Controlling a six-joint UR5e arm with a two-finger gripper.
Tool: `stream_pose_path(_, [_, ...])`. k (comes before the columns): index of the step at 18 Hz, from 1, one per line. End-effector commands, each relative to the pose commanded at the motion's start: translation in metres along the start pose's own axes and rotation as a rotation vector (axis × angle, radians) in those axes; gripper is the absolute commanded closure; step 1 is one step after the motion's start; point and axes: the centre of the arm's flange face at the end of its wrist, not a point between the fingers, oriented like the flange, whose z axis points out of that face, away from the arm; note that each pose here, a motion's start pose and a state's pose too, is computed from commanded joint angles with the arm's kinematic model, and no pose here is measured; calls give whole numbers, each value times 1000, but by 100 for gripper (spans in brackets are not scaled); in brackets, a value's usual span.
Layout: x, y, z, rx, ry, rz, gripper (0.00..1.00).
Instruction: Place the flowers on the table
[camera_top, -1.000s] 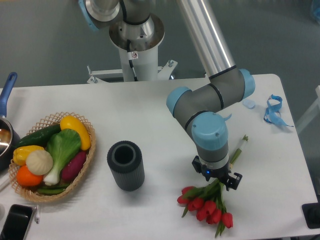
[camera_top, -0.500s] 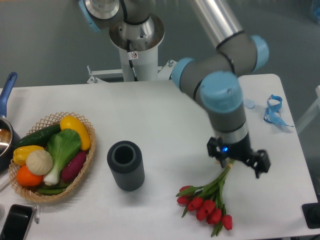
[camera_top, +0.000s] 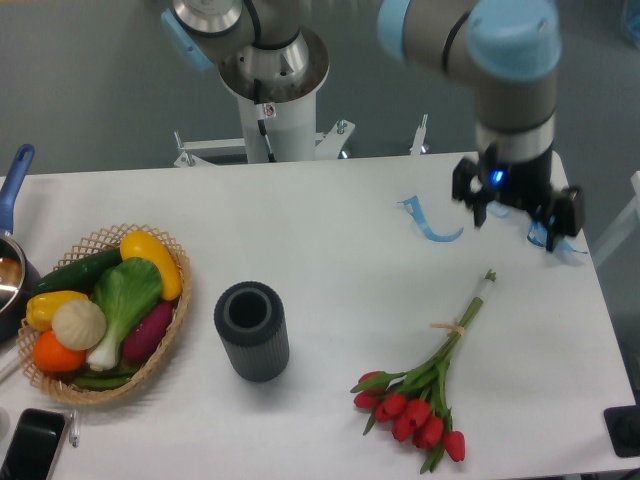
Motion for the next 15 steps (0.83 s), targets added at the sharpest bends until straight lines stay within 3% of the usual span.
stream_pose_path(6, [12, 64, -22, 84, 29, 72, 0])
stream_pose_path(15, [15, 67, -16, 98, 34, 89, 0])
